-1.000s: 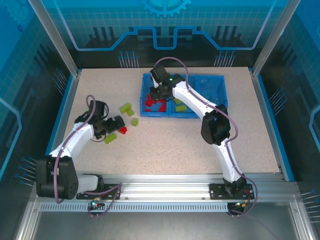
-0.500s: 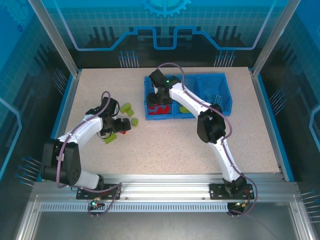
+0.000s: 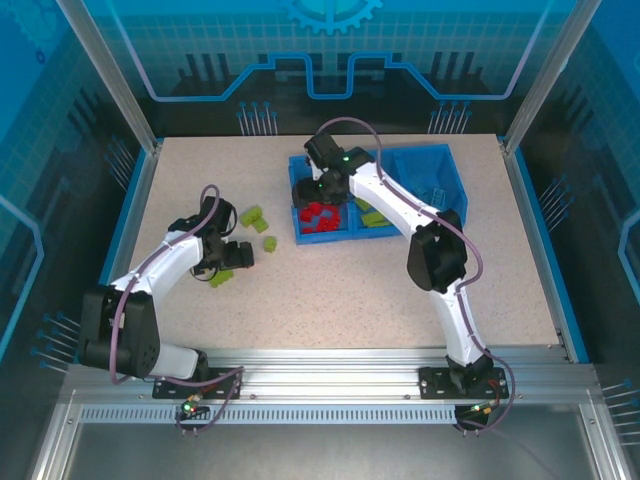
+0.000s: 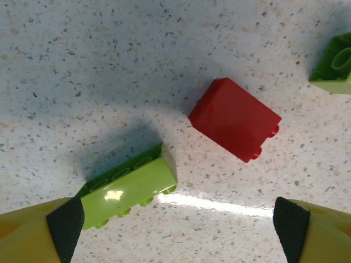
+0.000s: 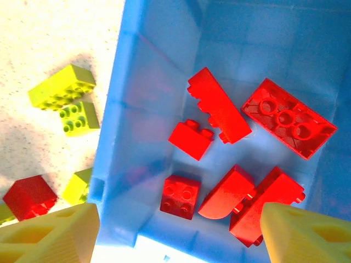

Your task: Sort the legos into containers by color

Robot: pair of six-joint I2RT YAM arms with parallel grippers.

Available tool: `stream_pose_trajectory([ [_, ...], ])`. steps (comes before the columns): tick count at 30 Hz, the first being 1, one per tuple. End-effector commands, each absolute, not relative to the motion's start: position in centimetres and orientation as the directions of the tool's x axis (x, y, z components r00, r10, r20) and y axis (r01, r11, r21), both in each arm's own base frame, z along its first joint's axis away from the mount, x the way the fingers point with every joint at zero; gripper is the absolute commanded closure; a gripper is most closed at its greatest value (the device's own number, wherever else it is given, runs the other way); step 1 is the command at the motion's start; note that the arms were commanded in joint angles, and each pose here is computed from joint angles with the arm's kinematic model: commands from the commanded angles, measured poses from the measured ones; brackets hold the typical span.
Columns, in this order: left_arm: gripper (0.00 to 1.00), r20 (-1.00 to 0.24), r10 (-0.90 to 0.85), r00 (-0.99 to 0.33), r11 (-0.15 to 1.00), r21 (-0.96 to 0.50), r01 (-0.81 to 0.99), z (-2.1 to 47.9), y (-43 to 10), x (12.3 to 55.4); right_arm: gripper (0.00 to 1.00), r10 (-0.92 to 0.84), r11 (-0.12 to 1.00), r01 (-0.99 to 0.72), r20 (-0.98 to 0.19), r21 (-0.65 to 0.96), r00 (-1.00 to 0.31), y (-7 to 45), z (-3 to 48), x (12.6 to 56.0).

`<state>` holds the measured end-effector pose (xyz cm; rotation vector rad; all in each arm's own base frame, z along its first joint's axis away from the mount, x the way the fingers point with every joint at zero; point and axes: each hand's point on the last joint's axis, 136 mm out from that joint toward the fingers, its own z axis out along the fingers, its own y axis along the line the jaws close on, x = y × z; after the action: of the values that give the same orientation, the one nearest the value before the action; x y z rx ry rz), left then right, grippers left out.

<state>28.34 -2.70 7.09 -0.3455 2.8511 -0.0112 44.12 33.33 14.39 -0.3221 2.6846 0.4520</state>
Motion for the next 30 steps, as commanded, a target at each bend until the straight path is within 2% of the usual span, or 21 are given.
stream_pose_trajectory([
  [1, 0.10, -0.216, -0.187, -0.958, 0.980, 0.024, -0.196, 6.3, -2.1, 27.4, 0.21, -0.105, 0.904, -0.274, -0.450, 0.328, -0.887, 33.1, 17.2, 44.3],
  [5, 0.21, -0.194, -0.186, -0.963, 0.977, 0.064, -0.202, 5.2, -1.5, 27.4, 0.20, -0.089, 0.904, -0.265, -0.461, 0.334, -0.883, 32.4, 18.1, 44.6],
  [10, 0.20, -0.191, -0.157, -0.969, 0.983, 0.066, -0.172, 5.0, -1.6, 27.9, 0.20, -0.077, 0.910, -0.252, -0.464, 0.328, -0.883, 30.9, 18.7, 44.8],
  [18, 0.21, -0.169, 0.029, -0.985, 0.995, 0.097, 0.012, 5.6, -1.9, 29.1, 0.19, -0.052, 0.912, -0.229, -0.456, 0.341, -0.888, 28.6, 18.9, 45.6],
  [24, 0.17, -0.096, 0.215, -0.972, 0.966, 0.164, 0.198, 5.3, -0.9, 27.0, 0.18, -0.027, 0.918, -0.195, -0.437, 0.345, -0.899, 26.7, 18.0, 46.4],
  [30, 0.17, -0.134, 0.297, -0.945, 0.951, 0.124, 0.282, 4.9, -1.8, 26.7, 0.18, 0.027, 0.920, -0.146, -0.430, 0.364, -0.903, 24.8, 17.7, 46.9],
])
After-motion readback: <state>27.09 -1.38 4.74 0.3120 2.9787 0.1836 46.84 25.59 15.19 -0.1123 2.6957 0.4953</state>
